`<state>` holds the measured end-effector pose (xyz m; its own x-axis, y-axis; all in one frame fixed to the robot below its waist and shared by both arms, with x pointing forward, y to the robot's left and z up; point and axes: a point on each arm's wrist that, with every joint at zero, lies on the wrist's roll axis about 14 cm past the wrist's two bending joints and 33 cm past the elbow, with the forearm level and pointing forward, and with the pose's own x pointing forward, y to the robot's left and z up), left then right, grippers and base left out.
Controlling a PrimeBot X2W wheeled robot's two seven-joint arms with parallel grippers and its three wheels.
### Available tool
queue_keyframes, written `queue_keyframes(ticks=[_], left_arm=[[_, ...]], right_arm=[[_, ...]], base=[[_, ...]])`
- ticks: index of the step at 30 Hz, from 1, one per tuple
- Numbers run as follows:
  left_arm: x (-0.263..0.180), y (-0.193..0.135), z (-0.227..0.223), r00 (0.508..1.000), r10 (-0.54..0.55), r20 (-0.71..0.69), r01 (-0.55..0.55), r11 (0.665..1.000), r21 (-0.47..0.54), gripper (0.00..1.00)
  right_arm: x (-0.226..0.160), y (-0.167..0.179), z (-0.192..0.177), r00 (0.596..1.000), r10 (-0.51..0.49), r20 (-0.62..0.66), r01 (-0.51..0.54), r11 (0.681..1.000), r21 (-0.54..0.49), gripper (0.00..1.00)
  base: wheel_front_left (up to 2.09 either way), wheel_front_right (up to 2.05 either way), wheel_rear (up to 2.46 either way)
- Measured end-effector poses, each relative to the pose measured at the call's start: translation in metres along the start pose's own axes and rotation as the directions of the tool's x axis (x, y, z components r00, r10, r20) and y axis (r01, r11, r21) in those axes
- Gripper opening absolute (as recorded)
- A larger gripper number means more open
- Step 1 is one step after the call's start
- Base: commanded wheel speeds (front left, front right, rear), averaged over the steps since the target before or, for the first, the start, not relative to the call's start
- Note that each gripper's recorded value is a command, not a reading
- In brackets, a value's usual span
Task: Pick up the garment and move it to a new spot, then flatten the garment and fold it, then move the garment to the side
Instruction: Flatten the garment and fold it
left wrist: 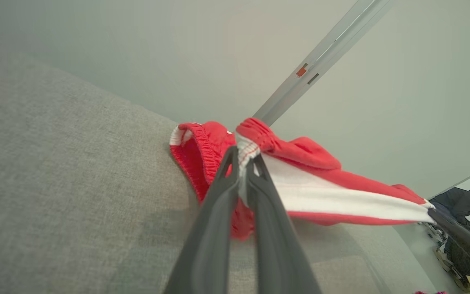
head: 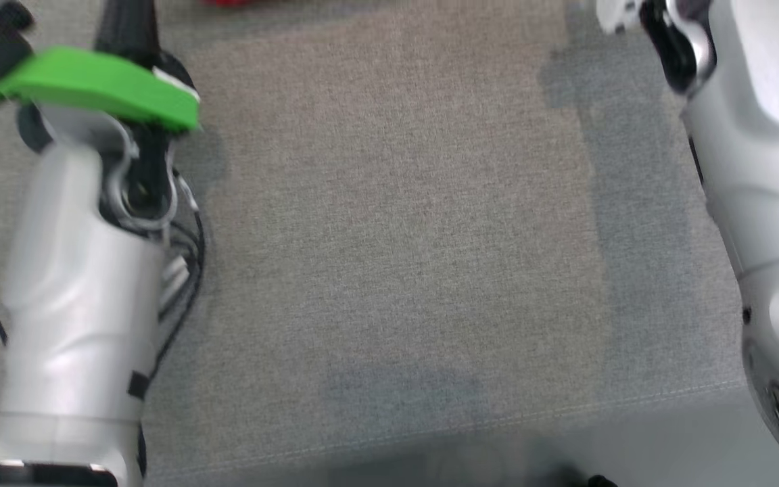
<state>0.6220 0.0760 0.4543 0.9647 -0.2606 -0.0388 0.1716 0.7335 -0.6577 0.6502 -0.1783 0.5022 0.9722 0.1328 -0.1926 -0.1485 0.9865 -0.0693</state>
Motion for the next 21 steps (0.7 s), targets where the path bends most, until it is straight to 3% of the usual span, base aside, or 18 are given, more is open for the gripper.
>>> queue_keyframes(ticks=[8, 16, 21], left_arm=[[-0.065, -0.019, -0.036, 0.988, 0.005, -0.151, 0.005, 0.998, 0.066, 0.0], [-0.119, -0.031, -0.043, 0.976, 0.024, -0.216, 0.025, 0.975, 0.222, 0.0], [-0.149, -0.037, -0.045, 0.975, 0.038, -0.221, 0.024, 0.963, 0.27, 0.0]], right_arm=[[-0.069, -0.01, -0.038, 0.978, 0.03, -0.205, -0.027, 0.999, 0.019, 0.0], [-0.14, 0.0, -0.046, 0.95, 0.081, -0.302, -0.069, 0.996, 0.049, 0.0], [-0.181, 0.002, -0.046, 0.935, 0.092, -0.342, -0.078, 0.996, 0.053, 0.0]], base=[[0.0, 0.0, 0.0], [0.0, 0.0, 0.0], [0.0, 0.0, 0.0]])
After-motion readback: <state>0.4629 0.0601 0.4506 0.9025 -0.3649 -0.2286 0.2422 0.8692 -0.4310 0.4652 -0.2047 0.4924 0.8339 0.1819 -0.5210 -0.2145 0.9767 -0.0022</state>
